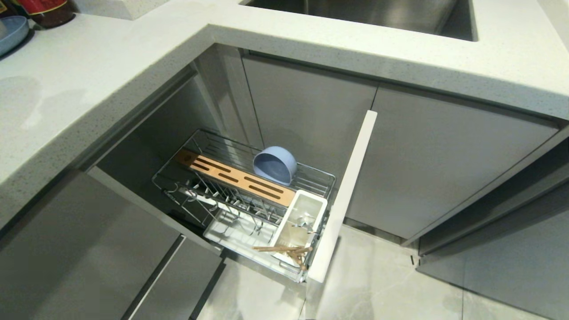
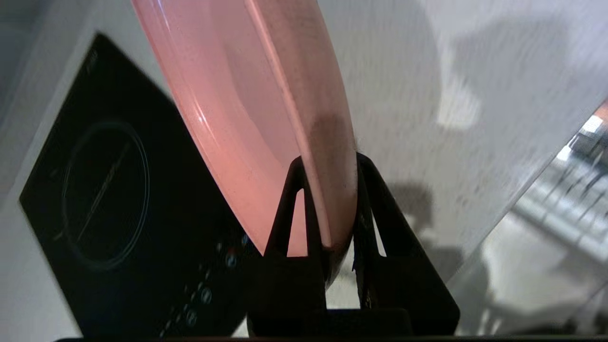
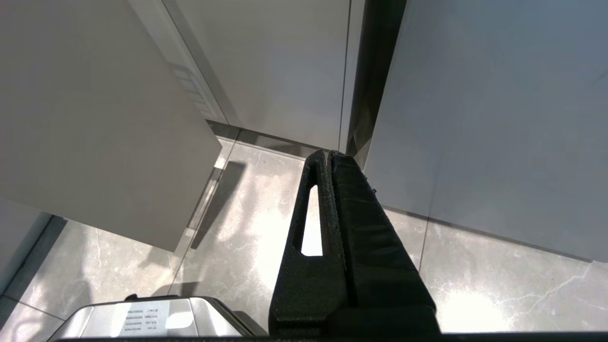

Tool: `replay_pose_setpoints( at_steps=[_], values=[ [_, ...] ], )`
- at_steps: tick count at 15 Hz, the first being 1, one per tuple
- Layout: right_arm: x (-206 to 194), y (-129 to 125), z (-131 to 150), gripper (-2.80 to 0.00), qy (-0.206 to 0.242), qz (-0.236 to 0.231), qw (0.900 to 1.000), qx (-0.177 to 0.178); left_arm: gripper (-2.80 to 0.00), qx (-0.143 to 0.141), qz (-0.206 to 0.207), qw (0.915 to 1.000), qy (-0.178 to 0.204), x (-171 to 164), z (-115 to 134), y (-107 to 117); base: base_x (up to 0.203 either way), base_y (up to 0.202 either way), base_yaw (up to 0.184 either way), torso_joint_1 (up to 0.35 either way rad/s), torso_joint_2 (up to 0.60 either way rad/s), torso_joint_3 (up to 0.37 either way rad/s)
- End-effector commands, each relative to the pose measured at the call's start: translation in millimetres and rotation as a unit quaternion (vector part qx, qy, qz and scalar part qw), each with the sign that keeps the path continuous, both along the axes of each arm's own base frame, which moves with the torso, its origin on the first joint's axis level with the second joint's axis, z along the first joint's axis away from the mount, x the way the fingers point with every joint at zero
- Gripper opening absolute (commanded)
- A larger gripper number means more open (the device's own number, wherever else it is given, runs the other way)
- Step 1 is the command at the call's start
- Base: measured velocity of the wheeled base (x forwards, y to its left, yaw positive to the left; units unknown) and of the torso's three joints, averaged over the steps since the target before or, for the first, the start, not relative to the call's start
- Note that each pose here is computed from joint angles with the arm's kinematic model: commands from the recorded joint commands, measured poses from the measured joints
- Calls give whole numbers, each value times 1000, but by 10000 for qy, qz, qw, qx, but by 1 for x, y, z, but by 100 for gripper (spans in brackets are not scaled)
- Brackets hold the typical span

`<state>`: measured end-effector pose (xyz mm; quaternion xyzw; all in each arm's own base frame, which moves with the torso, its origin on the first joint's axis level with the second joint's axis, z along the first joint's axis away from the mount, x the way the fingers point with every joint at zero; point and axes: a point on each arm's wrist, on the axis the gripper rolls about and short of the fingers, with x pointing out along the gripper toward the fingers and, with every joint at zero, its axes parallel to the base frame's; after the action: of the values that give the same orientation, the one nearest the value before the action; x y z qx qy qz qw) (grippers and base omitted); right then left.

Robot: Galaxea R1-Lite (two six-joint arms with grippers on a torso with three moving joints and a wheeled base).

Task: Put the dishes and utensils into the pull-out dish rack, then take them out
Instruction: Take the plate out of the cupboard

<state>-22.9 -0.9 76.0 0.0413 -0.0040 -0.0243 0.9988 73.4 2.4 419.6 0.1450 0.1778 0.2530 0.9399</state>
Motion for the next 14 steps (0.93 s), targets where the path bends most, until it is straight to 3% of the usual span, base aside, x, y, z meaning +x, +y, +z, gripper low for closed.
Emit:
replay_pose_setpoints(
  at_steps=[1, 4, 9, 14],
  values=[
    [0, 0, 0, -280, -24, -1, 10000, 1, -280, 143, 155, 9981, 586, 27, -9, -4, 0, 0, 0, 0, 0, 0],
    [0, 0, 0, -280, -24, -1, 10000, 1, -280, 426, 462, 9927, 1030, 48, -17, -7, 0, 0, 0, 0, 0, 0],
    [0, 0, 0, -280, -24, -1, 10000, 1, -280, 729, 517, 9816, 1688, 71, -30, -13, 0, 0, 0, 0, 0, 0],
    [0, 0, 0, -280, -24, -1, 10000, 1, -280, 846, 510, 9765, 1916, 90, -37, -18, 0, 0, 0, 0, 0, 0]
  ],
)
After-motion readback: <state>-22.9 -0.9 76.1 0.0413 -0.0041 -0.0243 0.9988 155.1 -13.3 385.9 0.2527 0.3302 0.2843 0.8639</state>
